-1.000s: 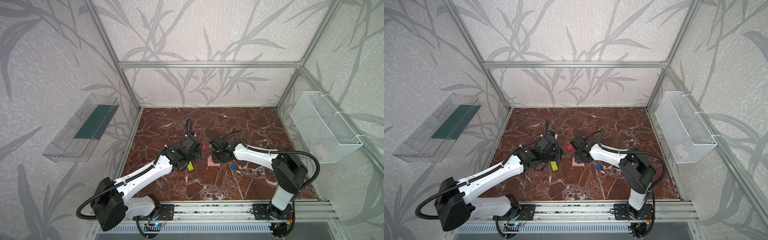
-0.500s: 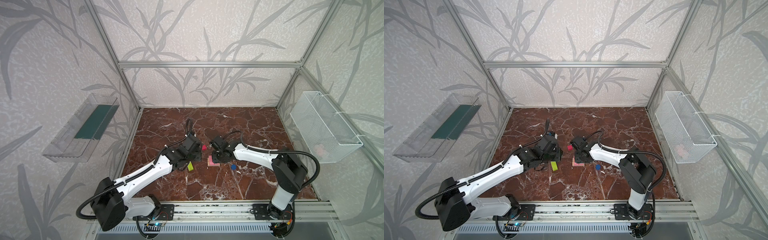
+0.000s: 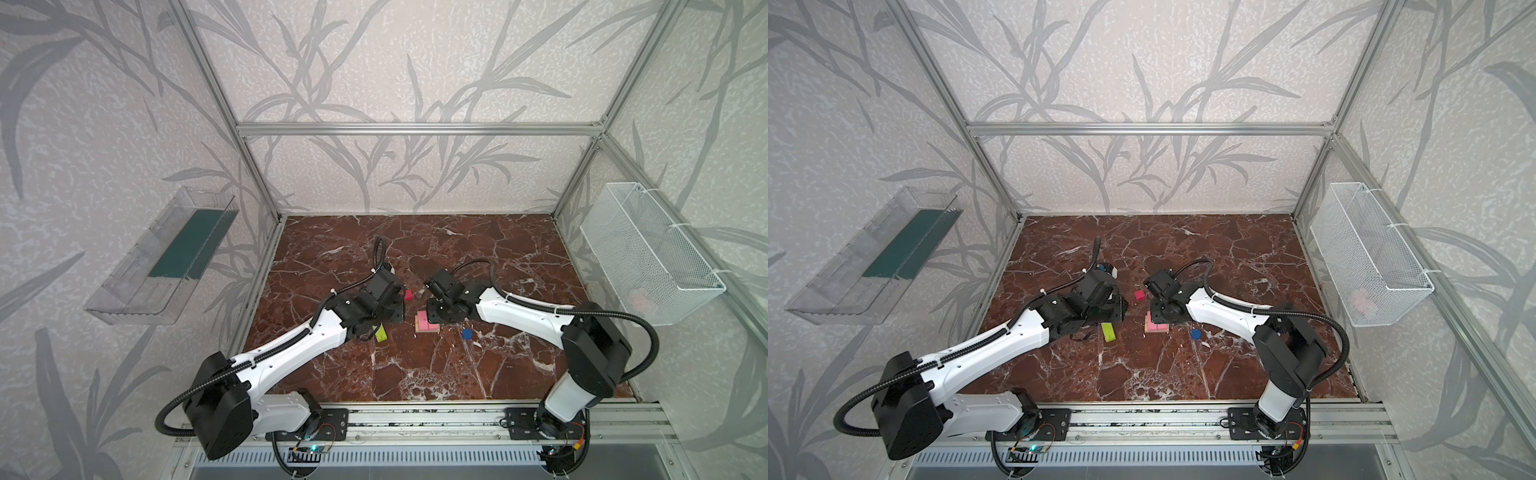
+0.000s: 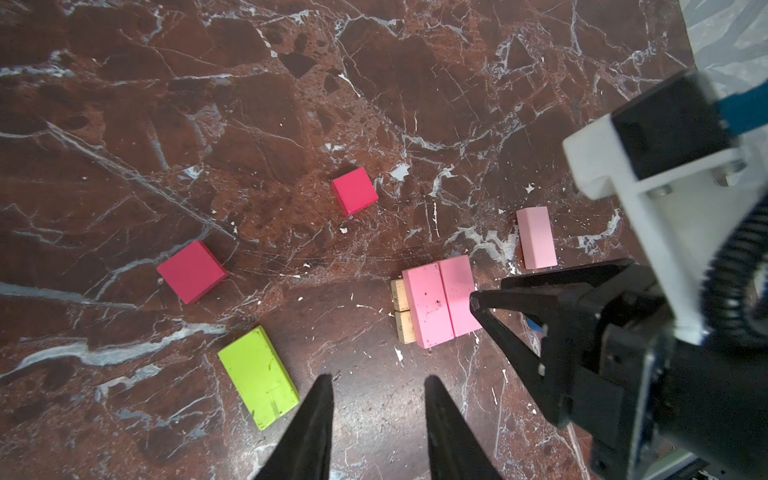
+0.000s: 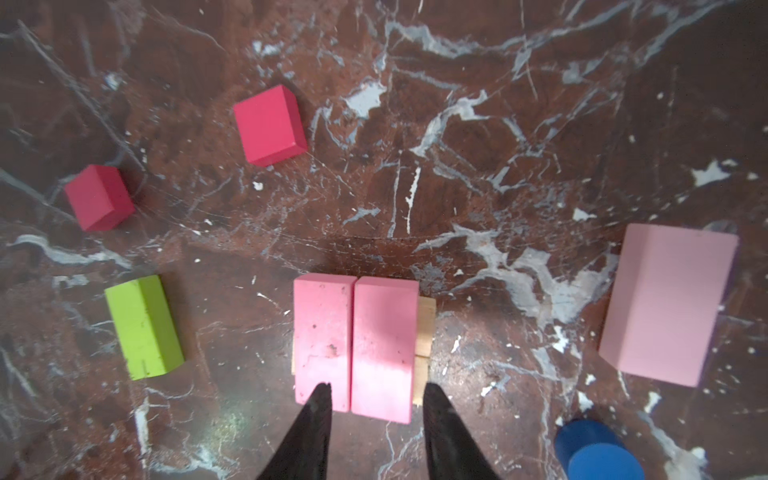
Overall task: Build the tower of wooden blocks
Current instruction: 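Open the right gripper and raise it while the left gripper hovers near the blocks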
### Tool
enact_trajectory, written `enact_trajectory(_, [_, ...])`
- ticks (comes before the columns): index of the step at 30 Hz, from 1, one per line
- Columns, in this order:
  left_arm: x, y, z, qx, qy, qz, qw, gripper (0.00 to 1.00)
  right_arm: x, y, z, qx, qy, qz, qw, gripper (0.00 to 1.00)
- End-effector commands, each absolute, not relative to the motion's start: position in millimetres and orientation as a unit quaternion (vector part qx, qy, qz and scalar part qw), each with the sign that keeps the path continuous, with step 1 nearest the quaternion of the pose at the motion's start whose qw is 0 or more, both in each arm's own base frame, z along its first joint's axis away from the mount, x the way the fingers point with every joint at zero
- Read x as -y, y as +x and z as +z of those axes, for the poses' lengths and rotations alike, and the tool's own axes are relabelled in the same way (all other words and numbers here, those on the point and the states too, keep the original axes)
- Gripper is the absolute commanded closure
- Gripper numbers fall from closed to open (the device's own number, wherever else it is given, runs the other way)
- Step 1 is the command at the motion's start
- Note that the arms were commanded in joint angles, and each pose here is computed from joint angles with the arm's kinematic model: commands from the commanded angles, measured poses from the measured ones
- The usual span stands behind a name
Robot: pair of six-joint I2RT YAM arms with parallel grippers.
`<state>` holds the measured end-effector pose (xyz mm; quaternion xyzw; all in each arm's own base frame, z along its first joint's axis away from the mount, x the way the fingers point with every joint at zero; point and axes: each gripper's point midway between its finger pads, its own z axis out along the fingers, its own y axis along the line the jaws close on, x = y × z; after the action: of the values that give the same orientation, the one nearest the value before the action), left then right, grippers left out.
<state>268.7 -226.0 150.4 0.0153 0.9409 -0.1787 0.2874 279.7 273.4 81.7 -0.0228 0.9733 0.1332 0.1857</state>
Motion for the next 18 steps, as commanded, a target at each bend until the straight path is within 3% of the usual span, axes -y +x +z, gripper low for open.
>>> enact_trajectory(1, [234, 269, 140, -0.943, 0.011, -0.194, 0.270, 0.65, -269, 279, 91, -0.969, -0.016, 0.148, 0.199, 0.60])
enact_trajectory(8, [260, 269, 123, -0.944, 0.018, -0.235, 0.229, 0.67, -275, 279, 97, -0.949, -0.028, 0.230, 0.213, 0.53])
enact_trajectory(18, [288, 266, 80, -0.959, 0.027, -0.243, 0.142, 0.75, -269, 281, 88, -0.940, -0.033, 0.265, 0.211, 0.56])
